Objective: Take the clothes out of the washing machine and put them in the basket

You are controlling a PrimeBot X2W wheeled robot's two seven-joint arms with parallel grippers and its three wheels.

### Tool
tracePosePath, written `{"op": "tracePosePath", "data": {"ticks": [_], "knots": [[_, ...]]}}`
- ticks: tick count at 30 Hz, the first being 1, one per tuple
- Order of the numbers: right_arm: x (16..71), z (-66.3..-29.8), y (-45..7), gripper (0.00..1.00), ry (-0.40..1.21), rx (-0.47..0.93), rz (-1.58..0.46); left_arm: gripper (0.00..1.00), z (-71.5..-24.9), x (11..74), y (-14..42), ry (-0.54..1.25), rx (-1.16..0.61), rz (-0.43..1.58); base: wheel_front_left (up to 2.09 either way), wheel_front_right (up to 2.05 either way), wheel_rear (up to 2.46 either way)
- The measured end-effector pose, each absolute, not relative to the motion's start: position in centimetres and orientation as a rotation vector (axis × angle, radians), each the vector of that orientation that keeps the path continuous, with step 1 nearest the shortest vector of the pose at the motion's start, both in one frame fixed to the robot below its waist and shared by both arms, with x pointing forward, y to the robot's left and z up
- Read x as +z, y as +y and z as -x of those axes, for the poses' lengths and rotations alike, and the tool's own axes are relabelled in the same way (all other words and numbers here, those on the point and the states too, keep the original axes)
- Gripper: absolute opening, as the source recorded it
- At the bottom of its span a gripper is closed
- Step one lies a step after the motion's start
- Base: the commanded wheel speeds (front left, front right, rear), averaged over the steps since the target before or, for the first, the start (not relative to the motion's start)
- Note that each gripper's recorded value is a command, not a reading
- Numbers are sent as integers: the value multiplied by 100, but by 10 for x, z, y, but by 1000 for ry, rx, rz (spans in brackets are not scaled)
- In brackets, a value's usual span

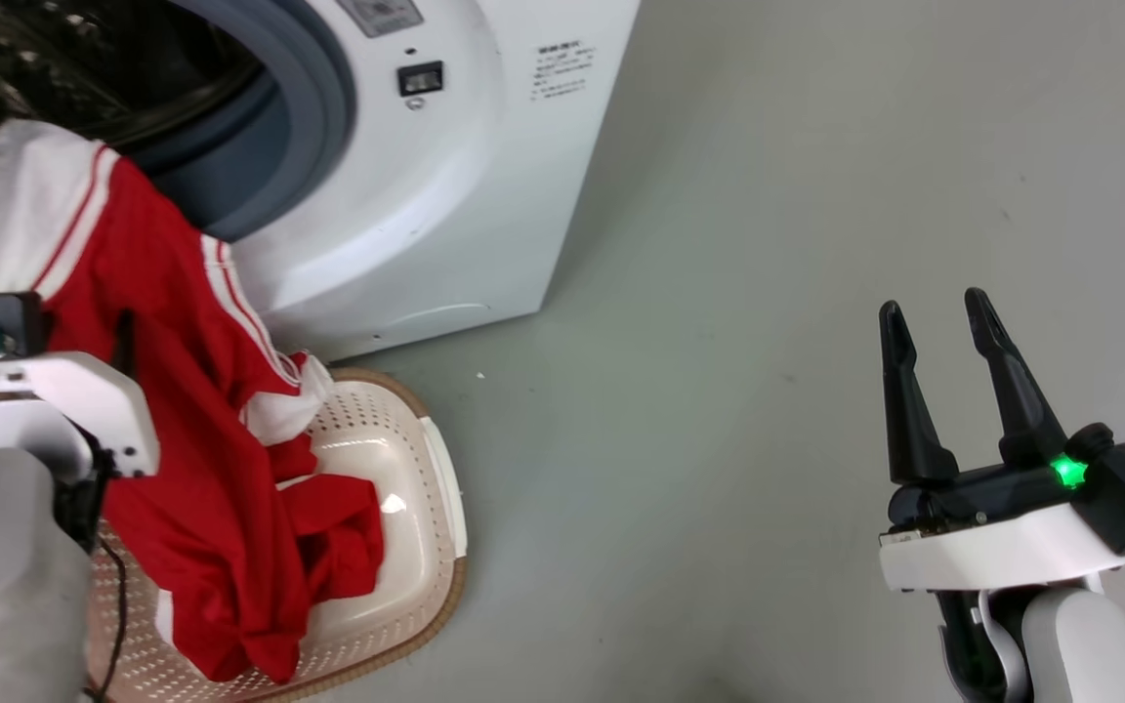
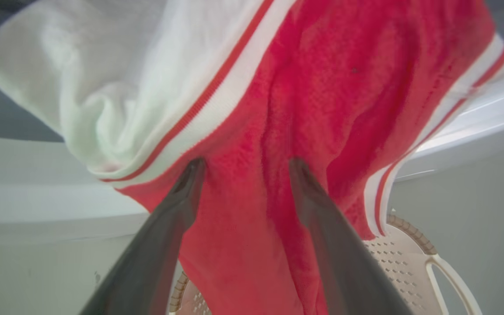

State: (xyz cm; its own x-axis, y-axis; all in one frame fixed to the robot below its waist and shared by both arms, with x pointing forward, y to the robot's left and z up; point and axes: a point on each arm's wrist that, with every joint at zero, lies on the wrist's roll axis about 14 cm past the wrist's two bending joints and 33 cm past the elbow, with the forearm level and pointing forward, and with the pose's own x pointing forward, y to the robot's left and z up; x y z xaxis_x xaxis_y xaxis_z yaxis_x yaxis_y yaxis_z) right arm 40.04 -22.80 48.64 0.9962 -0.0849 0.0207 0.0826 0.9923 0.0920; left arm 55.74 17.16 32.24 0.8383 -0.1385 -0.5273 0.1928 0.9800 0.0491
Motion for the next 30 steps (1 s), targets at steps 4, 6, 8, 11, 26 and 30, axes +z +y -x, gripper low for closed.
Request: {"op": "tracePosePath", "data": {"ticks": [4,6,8,11,26,30], "knots": [[479,-405,-232,100,-11,-95,-95,100,-570,307,177,600,-166,-113,0,0,0],[473,-407,-234,100,-1,-102,-98,100,-573,297,177,633,-162,-113,0,0,0],[467,-407,-237,100,16,-112,-101,100,-574,285,178,668,-157,-108,0,0,0],[461,-406,-241,100,33,-125,-98,100,-576,272,179,707,-149,-109,0,0,0],[470,-408,-243,100,3,-128,-94,0,-580,282,177,646,-153,-115,0,0,0],[479,-407,-242,100,-21,-121,-91,0,-578,301,172,574,-158,-96,0,0,0]]}}
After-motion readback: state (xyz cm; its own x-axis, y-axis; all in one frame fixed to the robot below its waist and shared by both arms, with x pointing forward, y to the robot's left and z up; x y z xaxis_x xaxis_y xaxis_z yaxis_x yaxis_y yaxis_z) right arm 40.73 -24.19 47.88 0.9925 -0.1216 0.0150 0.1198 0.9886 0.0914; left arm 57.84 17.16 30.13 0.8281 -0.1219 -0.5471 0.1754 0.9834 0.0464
